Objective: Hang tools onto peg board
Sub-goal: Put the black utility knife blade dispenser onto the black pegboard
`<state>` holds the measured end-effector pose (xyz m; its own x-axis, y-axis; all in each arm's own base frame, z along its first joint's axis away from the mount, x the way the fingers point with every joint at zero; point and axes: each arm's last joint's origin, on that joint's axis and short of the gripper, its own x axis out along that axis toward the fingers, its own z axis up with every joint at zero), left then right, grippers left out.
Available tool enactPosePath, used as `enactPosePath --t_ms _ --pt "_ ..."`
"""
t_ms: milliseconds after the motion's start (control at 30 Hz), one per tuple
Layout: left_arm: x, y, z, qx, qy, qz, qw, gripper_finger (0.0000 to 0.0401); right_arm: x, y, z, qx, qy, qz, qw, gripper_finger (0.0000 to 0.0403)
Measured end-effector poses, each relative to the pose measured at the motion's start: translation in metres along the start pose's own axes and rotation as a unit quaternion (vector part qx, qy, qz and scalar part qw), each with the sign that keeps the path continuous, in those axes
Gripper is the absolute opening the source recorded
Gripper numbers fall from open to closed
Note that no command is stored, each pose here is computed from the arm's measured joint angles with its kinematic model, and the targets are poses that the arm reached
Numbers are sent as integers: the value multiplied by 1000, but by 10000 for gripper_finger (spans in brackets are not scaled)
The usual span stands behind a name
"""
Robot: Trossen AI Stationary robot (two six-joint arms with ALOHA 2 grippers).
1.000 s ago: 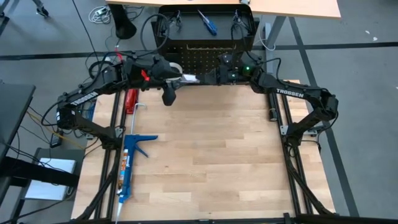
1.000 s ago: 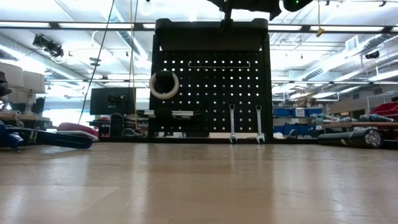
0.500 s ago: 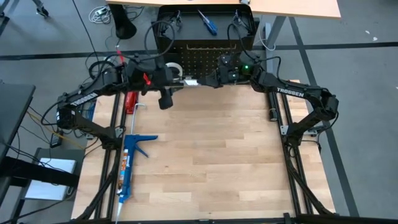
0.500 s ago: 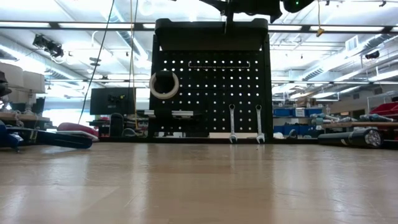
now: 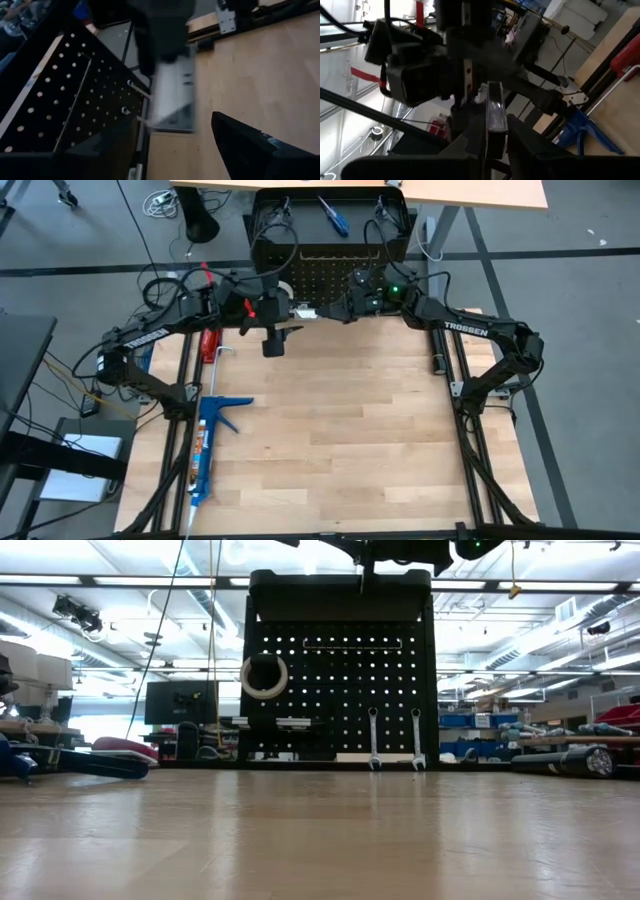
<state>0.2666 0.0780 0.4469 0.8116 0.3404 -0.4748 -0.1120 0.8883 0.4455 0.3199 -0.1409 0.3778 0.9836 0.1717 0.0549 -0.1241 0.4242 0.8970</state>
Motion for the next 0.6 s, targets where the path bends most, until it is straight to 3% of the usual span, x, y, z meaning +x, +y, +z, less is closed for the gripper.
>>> enactPosePath --t_ms 200,500,600 --pt "0 0 2 -1 -21 -19 1000 221 1 -1 -2 3 5 -5 1000 62" --pt "0 -2 2 11 -17 -24 1000 102 1 -2 -2 5 4 -8 1000 62" --pt "0 -2 2 11 -17 -24 1000 97 1 -2 -2 3 4 -8 1000 63"
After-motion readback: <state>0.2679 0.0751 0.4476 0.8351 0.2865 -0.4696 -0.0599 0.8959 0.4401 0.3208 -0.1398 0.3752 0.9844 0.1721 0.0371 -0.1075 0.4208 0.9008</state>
